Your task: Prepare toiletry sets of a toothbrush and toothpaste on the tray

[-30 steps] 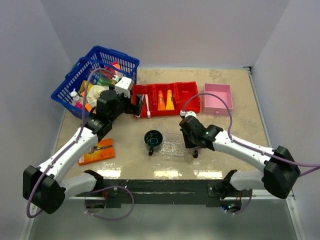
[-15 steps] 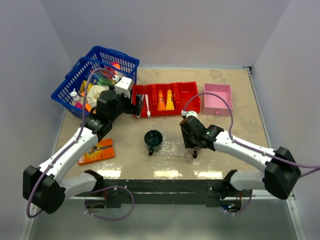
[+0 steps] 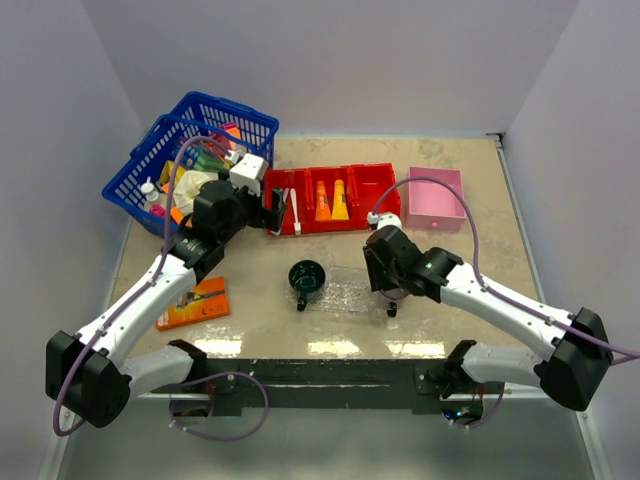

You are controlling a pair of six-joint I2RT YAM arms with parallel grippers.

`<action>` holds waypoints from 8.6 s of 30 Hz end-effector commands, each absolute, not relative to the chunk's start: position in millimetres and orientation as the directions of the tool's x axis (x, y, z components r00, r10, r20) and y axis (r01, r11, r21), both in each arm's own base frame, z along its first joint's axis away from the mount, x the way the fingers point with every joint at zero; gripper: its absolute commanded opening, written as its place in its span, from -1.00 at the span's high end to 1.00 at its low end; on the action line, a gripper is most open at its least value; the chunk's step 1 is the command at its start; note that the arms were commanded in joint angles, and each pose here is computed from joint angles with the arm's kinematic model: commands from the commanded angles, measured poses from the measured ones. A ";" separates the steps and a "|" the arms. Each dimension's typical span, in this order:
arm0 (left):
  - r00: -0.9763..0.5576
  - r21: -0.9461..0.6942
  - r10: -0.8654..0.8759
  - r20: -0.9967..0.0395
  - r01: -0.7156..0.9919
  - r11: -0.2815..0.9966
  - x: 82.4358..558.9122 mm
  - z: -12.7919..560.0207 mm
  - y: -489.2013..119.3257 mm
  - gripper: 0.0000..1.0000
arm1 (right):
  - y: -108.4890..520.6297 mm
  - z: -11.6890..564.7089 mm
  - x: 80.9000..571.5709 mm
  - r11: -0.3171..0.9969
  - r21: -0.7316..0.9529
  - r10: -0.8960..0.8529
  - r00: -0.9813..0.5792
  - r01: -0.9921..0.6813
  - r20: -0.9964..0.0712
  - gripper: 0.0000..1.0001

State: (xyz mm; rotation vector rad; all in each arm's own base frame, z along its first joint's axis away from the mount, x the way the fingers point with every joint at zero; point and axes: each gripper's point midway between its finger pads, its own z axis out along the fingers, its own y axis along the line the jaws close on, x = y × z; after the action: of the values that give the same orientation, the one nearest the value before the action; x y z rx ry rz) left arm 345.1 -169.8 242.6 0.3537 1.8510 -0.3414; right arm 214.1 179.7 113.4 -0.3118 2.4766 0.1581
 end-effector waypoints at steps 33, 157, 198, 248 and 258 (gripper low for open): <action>-0.251 -0.051 0.060 -0.966 0.412 0.910 348.6 255.8 -170.9 -1.00 | 103.7 113.3 237.7 0.996 0.085 0.027 -0.853 -0.020 -0.521 0.17; -0.270 -0.056 0.067 -0.961 0.423 0.904 350.2 249.0 -174.8 -1.00 | 200.6 98.4 201.3 0.955 0.119 -0.176 -0.840 -0.273 -0.513 0.76; -0.269 -0.075 0.053 -0.962 0.444 0.893 346.6 252.5 -179.0 -1.00 | 120.3 100.2 195.7 0.985 0.149 0.148 -0.878 0.089 -0.456 0.24; -0.265 -0.075 0.051 -0.963 0.443 0.893 346.1 254.2 -178.5 -1.00 | 123.8 107.2 209.8 0.987 0.139 0.142 -0.862 0.085 -0.487 0.02; -0.256 -0.070 0.047 -0.966 0.427 0.902 346.3 257.0 -174.6 -1.00 | 115.8 153.2 228.0 0.993 0.108 0.111 -0.794 0.057 -0.598 -0.25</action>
State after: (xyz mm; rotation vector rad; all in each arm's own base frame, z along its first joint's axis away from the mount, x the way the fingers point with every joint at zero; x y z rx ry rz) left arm 344.1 -177.3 235.1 0.3848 1.8694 -0.3759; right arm 211.4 121.9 115.3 0.1357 2.6106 0.1346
